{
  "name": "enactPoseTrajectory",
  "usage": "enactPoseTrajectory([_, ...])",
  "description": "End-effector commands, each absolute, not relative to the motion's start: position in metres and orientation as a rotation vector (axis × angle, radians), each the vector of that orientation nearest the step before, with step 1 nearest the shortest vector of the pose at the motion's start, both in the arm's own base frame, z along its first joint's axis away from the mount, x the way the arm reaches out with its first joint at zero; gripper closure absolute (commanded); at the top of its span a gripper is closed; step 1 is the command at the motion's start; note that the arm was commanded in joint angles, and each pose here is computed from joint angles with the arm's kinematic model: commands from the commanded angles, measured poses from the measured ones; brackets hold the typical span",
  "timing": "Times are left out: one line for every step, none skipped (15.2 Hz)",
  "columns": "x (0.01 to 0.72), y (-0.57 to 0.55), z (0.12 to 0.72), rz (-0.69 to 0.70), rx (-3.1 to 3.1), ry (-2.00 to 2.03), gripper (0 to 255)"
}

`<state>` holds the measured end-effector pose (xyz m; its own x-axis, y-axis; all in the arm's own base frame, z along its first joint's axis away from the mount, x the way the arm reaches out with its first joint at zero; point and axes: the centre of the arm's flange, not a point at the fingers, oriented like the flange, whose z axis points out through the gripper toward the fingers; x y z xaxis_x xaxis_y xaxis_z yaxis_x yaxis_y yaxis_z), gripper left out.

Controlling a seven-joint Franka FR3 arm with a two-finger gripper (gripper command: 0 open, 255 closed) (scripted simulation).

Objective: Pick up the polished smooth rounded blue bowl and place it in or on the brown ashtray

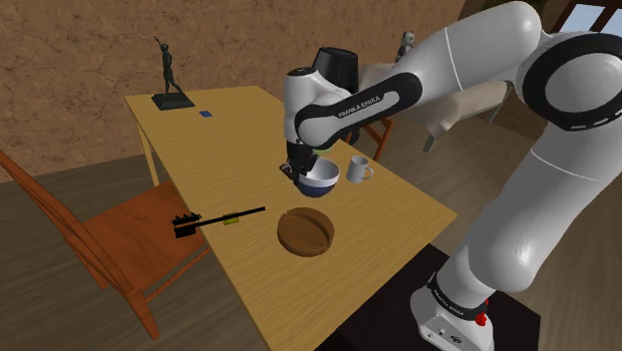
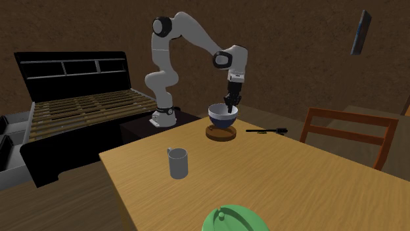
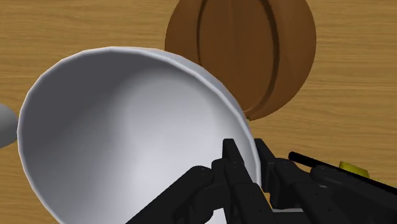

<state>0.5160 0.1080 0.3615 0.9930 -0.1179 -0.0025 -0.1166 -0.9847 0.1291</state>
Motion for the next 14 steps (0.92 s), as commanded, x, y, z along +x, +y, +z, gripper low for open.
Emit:
enactPoseTrajectory([0.5, 0.128, 0.362, -0.015, 3.007, -0.18, 255])
enactPoseTrajectory([0.492, 0.138, 0.364, -0.015, 3.007, -0.18, 255])
enactPoseTrajectory([0.484, 0.149, 0.365, -0.015, 3.007, -0.18, 255])
enactPoseTrajectory([0.476, 0.159, 0.366, -0.015, 3.007, -0.18, 255])
enactPoseTrajectory([0.468, 0.17, 0.368, -0.015, 3.007, -0.18, 255])
enactPoseTrajectory([0.46, 0.18, 0.369, -0.015, 3.007, -0.18, 255])
enactPoseTrajectory([0.453, 0.189, 0.37, -0.015, 3.007, -0.18, 255])
enactPoseTrajectory([0.453, 0.189, 0.365, -0.015, 3.007, -0.18, 255])
enactPoseTrajectory([0.453, 0.189, 0.359, -0.015, 3.007, -0.18, 255])
enactPoseTrajectory([0.453, 0.189, 0.354, -0.015, 3.007, -0.18, 255])
enactPoseTrajectory([0.453, 0.189, 0.349, -0.015, 3.007, -0.18, 255])
enactPoseTrajectory([0.453, 0.189, 0.344, -0.015, 3.007, -0.18, 255])
enactPoseTrajectory([0.453, 0.189, 0.338, -0.015, 3.007, -0.18, 255])
enactPoseTrajectory([0.453, 0.189, 0.333, -0.015, 3.007, -0.18, 255])
